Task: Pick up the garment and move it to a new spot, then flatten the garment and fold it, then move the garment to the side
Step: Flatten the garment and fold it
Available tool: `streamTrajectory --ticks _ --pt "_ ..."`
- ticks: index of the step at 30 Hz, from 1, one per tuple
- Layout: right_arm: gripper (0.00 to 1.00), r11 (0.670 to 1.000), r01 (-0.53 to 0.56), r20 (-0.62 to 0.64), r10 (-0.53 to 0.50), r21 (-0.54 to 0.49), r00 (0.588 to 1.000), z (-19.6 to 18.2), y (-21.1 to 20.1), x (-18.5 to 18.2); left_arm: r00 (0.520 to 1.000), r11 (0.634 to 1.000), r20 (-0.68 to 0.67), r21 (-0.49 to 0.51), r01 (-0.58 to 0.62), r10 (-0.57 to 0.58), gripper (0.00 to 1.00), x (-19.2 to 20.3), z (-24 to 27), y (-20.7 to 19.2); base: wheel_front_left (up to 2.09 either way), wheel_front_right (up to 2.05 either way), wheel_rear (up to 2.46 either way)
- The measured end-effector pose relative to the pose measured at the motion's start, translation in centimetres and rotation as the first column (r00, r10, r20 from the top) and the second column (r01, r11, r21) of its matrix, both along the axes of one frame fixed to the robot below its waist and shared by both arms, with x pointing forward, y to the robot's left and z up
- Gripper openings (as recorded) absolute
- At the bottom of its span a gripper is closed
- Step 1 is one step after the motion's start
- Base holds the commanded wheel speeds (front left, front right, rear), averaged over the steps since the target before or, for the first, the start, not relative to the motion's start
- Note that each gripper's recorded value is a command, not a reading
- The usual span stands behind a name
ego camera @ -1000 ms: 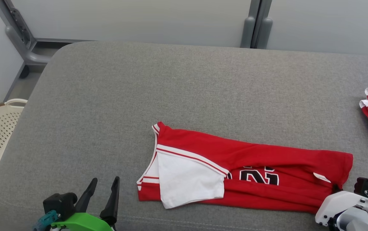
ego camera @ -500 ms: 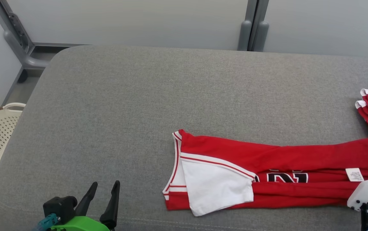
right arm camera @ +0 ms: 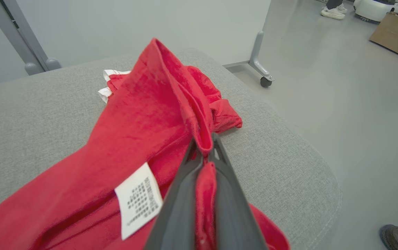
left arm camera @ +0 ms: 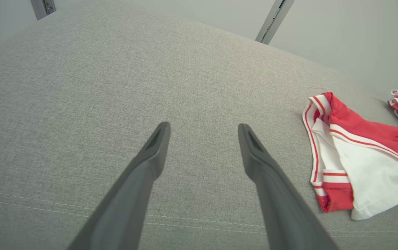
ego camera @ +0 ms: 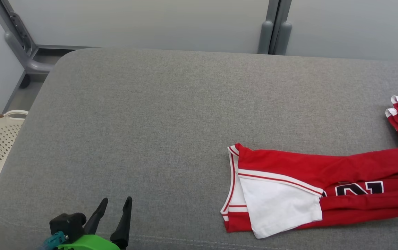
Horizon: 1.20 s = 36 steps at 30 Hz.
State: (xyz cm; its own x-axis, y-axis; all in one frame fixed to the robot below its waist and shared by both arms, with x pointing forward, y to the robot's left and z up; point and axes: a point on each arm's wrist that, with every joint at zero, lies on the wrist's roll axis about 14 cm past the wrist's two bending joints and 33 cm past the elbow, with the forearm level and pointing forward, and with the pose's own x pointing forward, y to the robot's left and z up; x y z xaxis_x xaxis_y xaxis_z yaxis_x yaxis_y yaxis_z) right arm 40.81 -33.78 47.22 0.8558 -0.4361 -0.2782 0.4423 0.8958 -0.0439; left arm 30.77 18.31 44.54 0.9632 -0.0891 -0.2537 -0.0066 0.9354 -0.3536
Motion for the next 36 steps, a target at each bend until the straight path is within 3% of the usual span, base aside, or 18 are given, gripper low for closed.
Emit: streamTrajectory --ticks 8,13,17,25,33,36 --pt "0.0 0.99 -0.141 -0.004 0.141 -0.001 0.99 0.8 4.1 1.1 1.0 1.0 0.012 -0.002 0.003 -0.003 1.0 0.2 0.3 -0.2 0.0 0.0 0.0" --pt "0.0 0.954 -0.289 -0.016 0.291 0.081 0.957 -0.9 9.2 1.4 1.0 1.0 0.016 -0.007 0.007 -0.006 1.0 0.1 0.4 -0.3 0.0 0.0 0.0" --pt "0.0 0.896 -0.405 0.026 0.407 0.182 0.913 -1.7 14.1 1.5 1.0 1.0 0.018 -0.011 0.003 -0.003 1.0 0.1 0.4 -0.2 0.0 0.0 0.0" --pt "0.0 0.761 -0.591 0.092 0.59 0.268 0.802 -1.7 22.2 1.1 1.0 1.0 0.017 -0.014 0.002 -0.002 1.0 0.0 0.4 -0.3 0.0 0.0 0.0" --pt "0.0 0.616 -0.706 0.137 0.712 0.351 0.689 -1.9 28.8 -0.7 1.0 1.0 0.024 -0.014 -0.012 0.012 1.0 -0.4 0.5 0.0 0.0 0.0 0.0" --pt "0.0 0.579 -0.726 0.148 0.735 0.37 0.662 -2.0 30.3 -1.2 0.999 1.0 0.028 -0.015 -0.015 0.015 1.0 -0.6 0.6 0.1 0.0 0.0 0.0"
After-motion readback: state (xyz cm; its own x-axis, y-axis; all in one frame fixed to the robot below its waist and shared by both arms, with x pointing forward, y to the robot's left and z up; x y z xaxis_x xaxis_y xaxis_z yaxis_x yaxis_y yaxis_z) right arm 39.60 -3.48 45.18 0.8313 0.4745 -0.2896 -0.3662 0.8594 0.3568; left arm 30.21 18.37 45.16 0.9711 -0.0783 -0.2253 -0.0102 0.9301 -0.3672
